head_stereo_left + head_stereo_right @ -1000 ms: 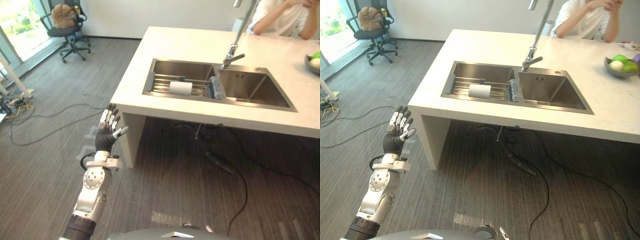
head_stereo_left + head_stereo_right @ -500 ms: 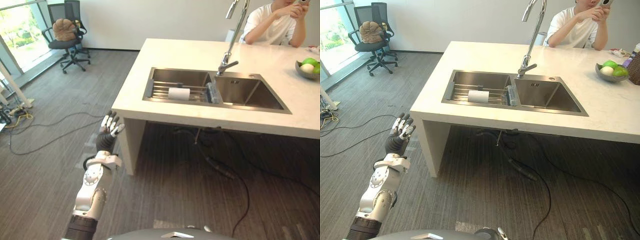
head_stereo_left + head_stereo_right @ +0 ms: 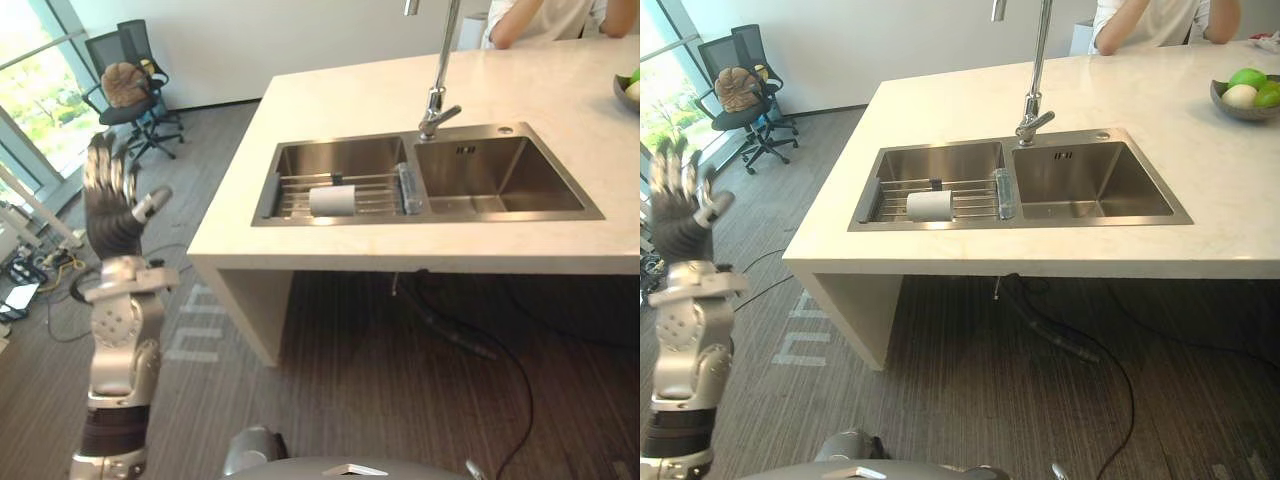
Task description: Walk over to the sink, pick up the cup, carry it to the dishwasher, place the cup inside the dishwasher, then close the dishwasher door
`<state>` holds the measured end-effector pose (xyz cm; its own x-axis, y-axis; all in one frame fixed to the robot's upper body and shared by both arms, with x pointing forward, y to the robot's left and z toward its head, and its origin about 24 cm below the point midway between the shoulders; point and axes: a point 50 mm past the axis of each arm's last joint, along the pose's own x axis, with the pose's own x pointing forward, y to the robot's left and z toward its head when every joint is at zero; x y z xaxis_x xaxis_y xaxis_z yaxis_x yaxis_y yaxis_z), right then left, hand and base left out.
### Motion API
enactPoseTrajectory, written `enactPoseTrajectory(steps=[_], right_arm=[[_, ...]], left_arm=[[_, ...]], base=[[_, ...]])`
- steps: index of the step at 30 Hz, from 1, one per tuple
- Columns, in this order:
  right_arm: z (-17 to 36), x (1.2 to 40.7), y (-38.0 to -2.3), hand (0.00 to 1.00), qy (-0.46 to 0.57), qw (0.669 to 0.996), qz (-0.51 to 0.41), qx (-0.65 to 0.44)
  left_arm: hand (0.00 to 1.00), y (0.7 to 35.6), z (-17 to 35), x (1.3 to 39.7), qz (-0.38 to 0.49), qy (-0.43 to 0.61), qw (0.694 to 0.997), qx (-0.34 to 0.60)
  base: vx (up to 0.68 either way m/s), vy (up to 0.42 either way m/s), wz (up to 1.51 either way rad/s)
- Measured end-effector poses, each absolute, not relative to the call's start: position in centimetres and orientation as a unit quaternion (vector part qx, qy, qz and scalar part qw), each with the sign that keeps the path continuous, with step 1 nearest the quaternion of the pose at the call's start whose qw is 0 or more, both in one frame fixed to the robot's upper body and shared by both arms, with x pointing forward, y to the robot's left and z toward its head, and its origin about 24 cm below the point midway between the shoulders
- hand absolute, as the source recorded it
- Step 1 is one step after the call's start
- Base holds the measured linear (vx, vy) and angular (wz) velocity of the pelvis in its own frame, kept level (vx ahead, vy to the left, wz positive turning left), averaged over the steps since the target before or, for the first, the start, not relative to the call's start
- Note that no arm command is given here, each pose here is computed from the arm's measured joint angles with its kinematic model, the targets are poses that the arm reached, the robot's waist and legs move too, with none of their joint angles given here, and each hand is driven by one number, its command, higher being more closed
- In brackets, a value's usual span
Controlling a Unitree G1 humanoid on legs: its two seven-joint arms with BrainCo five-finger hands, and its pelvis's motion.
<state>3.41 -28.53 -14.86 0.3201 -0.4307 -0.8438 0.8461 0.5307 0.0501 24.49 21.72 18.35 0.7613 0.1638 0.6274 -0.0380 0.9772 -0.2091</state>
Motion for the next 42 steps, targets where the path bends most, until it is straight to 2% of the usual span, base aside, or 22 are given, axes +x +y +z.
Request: enactPoseTrajectory(steps=[3,8,10,14,19,23,28,29,32,36,42], right_arm=[[-14.3,5.0,-29.0,0.0,0.371,0.788,-0.42,0.254],[-15.4,6.6,-25.3,0.0,0.367,0.77,-0.417,0.314],[-15.4,6.5,-25.0,0.0,0.37,0.775,-0.412,0.304],[-15.4,7.7,-24.0,0.0,0.379,0.795,-0.394,0.263],[-15.4,7.1,-24.3,0.0,0.388,0.79,-0.407,0.243],[-15.6,5.9,-24.8,0.0,0.397,0.764,-0.435,0.264],[-16.0,3.8,-25.4,0.0,0.408,0.708,-0.493,0.298],[-16.0,3.4,-25.7,0.0,0.409,0.698,-0.503,0.304],[-15.9,3.5,-26.1,0.0,0.41,0.698,-0.506,0.298],[-15.6,5.0,-26.3,0.0,0.41,0.716,-0.484,0.292],[-15.9,6.0,-24.9,0.0,0.445,0.73,-0.434,0.284]], left_arm=[[0.0,21.4,18.9,24.2,-0.012,-0.349,0.931,-0.106],[0.0,22.1,19.7,23.5,-0.058,-0.346,0.931,-0.101],[0.0,21.5,20.2,23.2,-0.079,-0.345,0.927,-0.12],[0.0,21.3,19.6,23.6,-0.079,-0.307,0.939,-0.132],[0.0,21.5,18.1,25.1,-0.09,-0.256,0.94,-0.206],[0.0,21.0,14.9,27.3,-0.088,-0.154,0.954,-0.24],[0.0,20.8,13.8,27.9,-0.091,-0.131,0.958,-0.237],[0.0,20.6,13.8,27.9,-0.096,-0.132,0.958,-0.234],[0.0,20.0,14.5,27.6,-0.115,-0.144,0.956,-0.227],[0.0,19.3,15.0,27.2,-0.124,-0.164,0.959,-0.196],[0.0,17.8,14.7,27.2,-0.109,-0.186,0.974,-0.062]], base=[[0.27,0.188,-0.46],[0.21,0.164,-0.27],[0.34,0.134,0.12],[0.32,0.135,-0.15],[0.22,-0.017,-0.03],[0.11,-0.239,0.0],[0.02,-0.314,0.09],[0.05,-0.209,0.11],[0.03,-0.141,0.02],[0.01,-0.019,0.01],[0.01,0.002,0.0]])
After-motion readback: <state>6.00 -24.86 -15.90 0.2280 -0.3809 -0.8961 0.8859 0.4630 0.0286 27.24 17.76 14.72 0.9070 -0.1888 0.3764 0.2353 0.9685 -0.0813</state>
